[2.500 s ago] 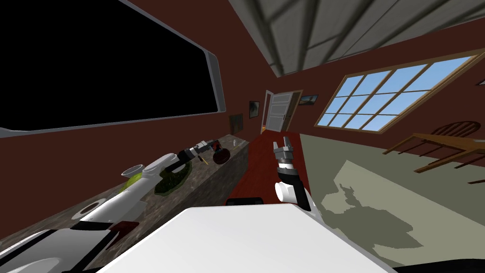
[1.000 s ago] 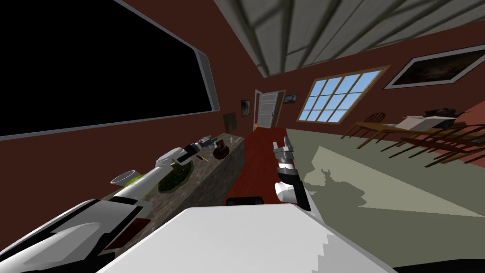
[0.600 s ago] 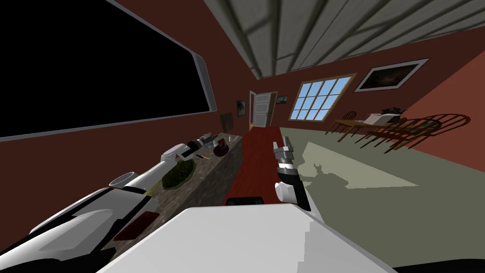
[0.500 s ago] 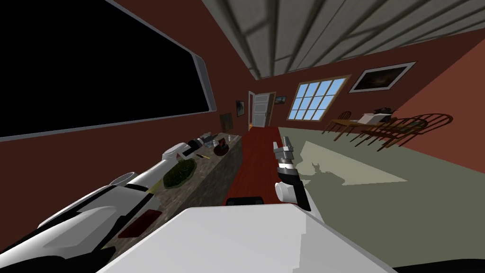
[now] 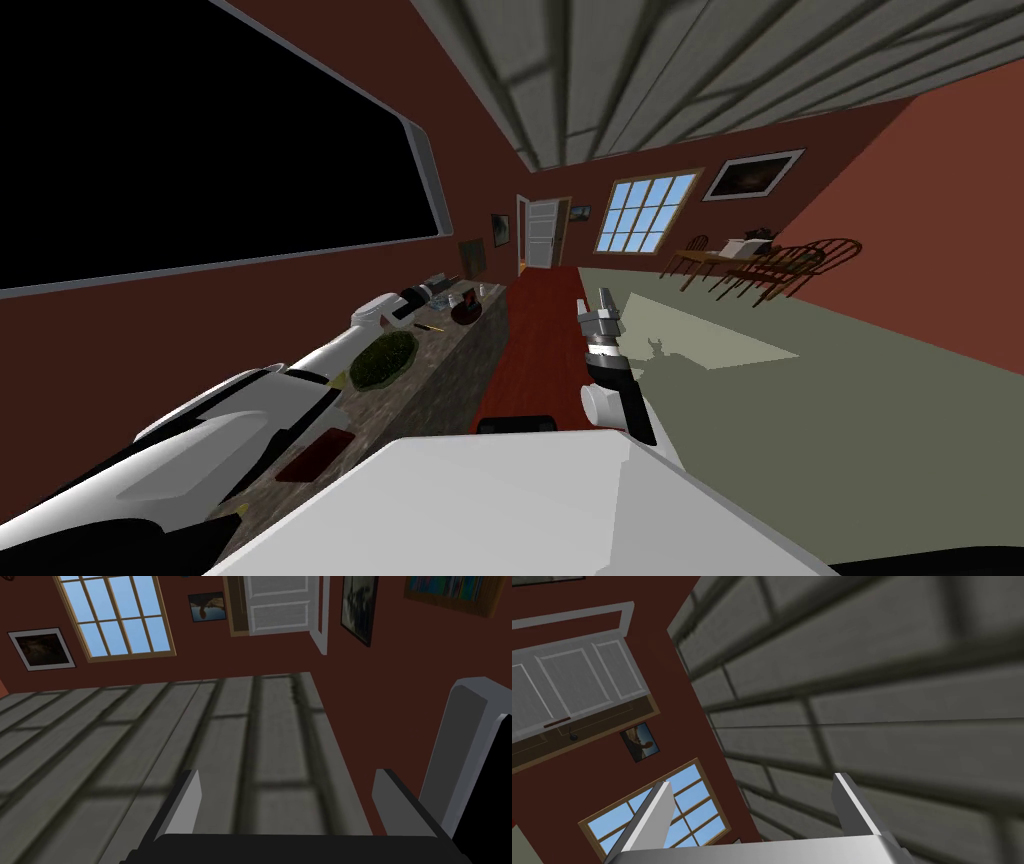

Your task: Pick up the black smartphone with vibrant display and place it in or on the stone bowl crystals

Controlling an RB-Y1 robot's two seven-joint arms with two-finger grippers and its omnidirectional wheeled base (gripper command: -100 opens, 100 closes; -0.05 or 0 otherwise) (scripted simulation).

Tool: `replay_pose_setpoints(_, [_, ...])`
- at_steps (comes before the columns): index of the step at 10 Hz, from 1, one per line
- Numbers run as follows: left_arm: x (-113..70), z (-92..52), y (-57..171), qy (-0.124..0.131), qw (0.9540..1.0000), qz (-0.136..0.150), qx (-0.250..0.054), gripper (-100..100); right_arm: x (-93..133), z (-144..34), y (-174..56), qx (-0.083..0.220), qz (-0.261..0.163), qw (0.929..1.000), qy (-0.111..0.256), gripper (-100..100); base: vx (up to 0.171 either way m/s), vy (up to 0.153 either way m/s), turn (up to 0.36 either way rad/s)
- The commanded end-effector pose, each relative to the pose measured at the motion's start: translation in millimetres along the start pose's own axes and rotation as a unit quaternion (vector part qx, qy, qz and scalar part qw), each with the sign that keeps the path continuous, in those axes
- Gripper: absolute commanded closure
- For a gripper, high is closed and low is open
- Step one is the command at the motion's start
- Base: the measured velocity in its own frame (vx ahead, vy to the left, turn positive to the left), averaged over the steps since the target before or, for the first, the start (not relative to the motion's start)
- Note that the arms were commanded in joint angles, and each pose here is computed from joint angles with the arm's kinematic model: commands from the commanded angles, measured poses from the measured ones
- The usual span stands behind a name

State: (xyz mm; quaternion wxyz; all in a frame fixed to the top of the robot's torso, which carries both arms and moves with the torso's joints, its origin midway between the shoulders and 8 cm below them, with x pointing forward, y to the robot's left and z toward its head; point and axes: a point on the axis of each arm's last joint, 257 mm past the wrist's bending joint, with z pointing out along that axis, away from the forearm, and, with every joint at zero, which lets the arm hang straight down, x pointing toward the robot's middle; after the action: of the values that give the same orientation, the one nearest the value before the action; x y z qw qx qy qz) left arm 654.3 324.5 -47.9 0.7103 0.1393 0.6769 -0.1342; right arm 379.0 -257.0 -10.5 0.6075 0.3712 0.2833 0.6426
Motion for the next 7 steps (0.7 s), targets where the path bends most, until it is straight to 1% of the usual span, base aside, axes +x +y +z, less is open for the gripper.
replay_pose_setpoints(1, [-11.4, 9.6, 8.9, -0.004, 0.9999, 0.004, -0.013, -100, 0.0, 0.0, 0.0, 0.000, 0.000, 1.0000, 0.000, 0, -0.152, 0.064, -0.193])
replay_pose_setpoints(2, [-14.0, 10.6, 8.3, -0.005, 0.9999, 0.005, -0.013, -100, -0.1, 0.0, 0.0, 0.000, 0.000, 1.0000, 0.000, 0, -0.083, 0.028, -0.005])
replay_pose_setpoints(3, [-11.0, 18.7, 11.9, 0.001, 0.9996, 0.007, -0.027, -100, -0.1, -0.1, -0.1, 0.000, 0.000, 1.0000, 0.000, 0, -0.109, 0.054, -0.235])
replay_pose_setpoints(4, [-22.0, 22.6, 20.2, -0.004, 0.9993, 0.009, -0.035, -100, 0.0, 0.0, 0.0, 0.000, 0.000, 1.0000, 0.000, 0, -0.144, 0.053, -0.194])
replay_pose_setpoints(5, [-17.6, 29.1, 27.6, 0.005, 0.9985, 0.011, -0.053, -100, -0.1, -0.1, 0.0, 0.000, 0.000, 1.0000, 0.000, 0, -0.228, 0.053, -0.284])
replay_pose_setpoints(6, [-31.3, 33.7, 32.1, -0.003, 0.9983, 0.014, -0.057, -100, 0.0, 0.0, 0.0, 0.000, 0.000, 1.0000, 0.000, 0, -0.192, 0.058, -0.133])
replay_pose_setpoints(7, [-38.7, 36.4, 30.2, -0.008, 0.9983, 0.016, -0.055, -100, -0.1, 0.0, -0.1, 0.000, 0.000, 1.0000, 0.000, 0, -0.076, 0.031, 0.024])
